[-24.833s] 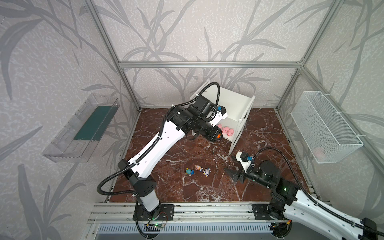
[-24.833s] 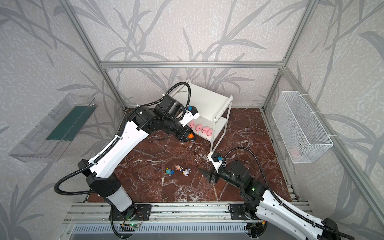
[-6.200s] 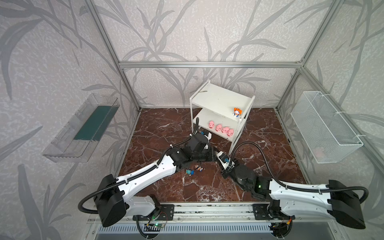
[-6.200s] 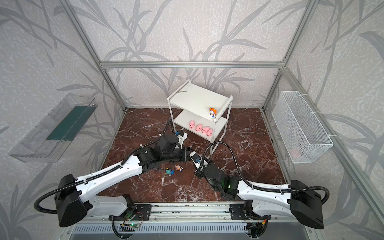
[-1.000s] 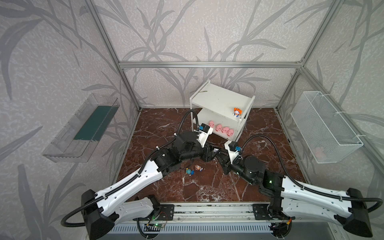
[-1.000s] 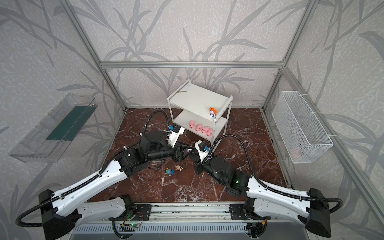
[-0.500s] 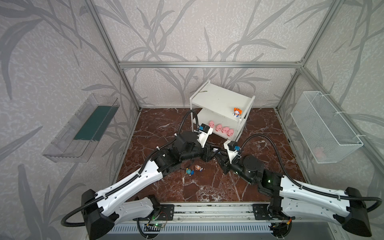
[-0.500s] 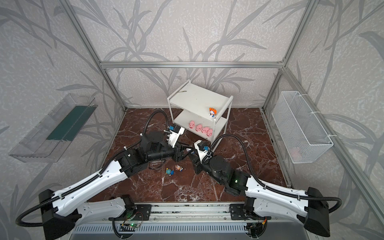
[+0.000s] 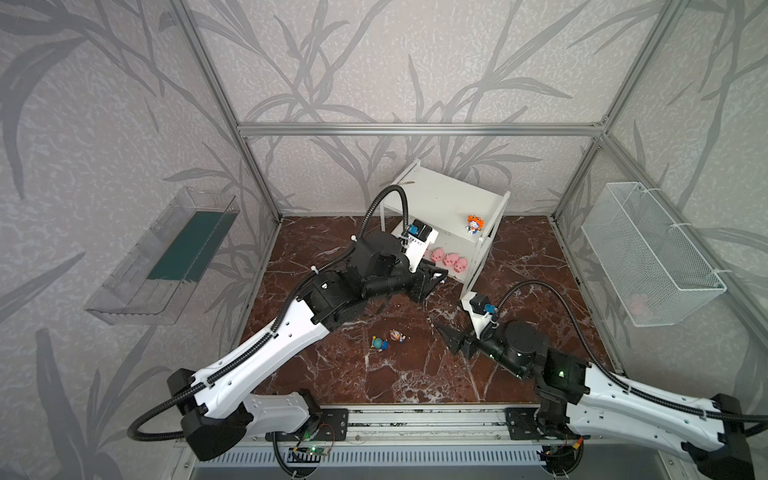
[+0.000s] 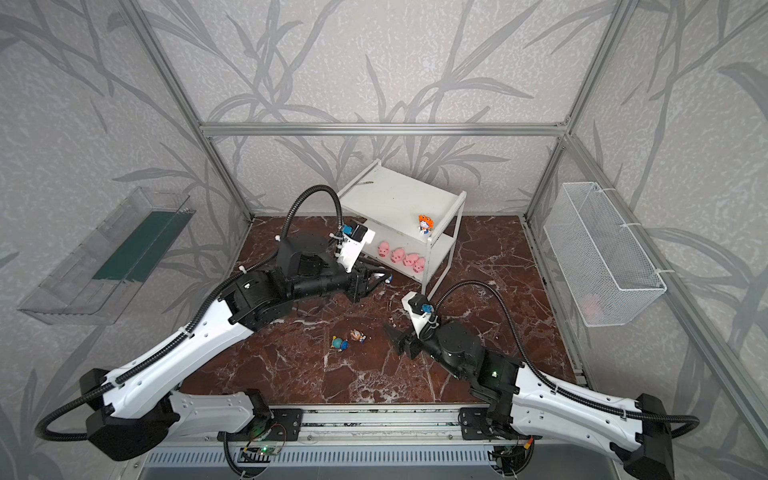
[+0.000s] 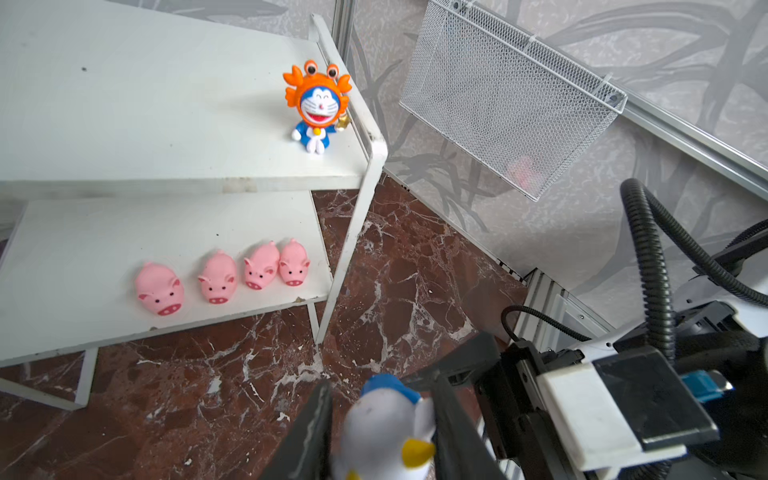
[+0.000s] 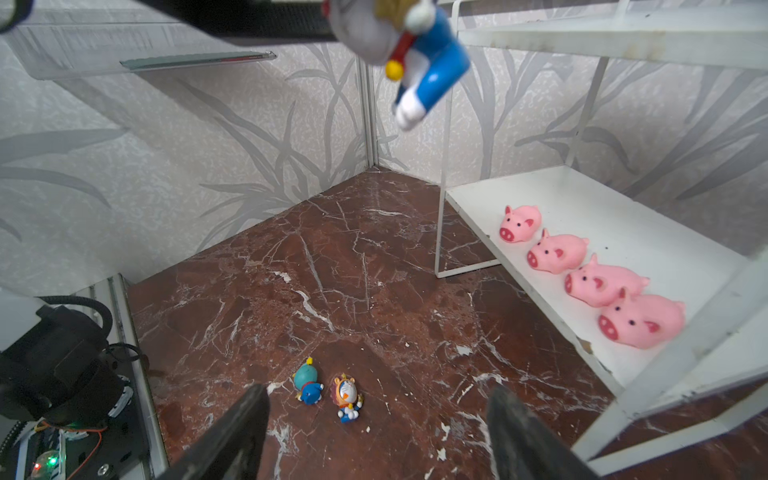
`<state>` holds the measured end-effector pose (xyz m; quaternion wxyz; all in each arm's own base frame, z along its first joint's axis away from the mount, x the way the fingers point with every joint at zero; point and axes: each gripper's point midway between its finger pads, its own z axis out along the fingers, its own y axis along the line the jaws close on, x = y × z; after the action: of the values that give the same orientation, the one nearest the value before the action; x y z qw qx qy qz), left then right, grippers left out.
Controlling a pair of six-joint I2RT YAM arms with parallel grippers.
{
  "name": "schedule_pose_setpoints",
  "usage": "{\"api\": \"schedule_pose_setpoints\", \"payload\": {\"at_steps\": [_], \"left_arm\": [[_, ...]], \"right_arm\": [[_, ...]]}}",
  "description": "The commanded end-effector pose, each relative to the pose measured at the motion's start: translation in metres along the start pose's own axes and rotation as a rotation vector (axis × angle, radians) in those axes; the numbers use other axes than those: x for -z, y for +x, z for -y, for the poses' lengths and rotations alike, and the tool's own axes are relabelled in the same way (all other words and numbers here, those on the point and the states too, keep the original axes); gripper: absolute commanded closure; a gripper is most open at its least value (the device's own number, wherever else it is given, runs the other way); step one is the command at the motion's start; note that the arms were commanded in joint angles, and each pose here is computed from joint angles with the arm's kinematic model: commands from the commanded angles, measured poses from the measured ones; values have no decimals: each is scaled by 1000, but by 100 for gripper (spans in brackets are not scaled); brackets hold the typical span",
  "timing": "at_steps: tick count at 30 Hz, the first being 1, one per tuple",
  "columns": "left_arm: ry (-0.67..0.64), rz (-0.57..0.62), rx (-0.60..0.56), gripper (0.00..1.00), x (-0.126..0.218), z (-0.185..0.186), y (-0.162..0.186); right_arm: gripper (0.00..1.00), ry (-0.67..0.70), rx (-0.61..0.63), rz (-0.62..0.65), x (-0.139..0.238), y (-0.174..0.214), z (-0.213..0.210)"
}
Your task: Place and organize the plastic toys onto the shelf
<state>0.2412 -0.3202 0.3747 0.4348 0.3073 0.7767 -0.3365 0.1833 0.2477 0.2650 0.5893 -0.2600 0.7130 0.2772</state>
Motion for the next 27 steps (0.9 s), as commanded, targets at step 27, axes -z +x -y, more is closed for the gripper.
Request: {"api": "schedule_pose_setpoints", "payload": {"at_steps": [27], "left_arm": [[-7, -104, 117, 25, 20, -29, 105]], "right_arm": [[24, 599, -386, -546, 58, 162, 109]]}}
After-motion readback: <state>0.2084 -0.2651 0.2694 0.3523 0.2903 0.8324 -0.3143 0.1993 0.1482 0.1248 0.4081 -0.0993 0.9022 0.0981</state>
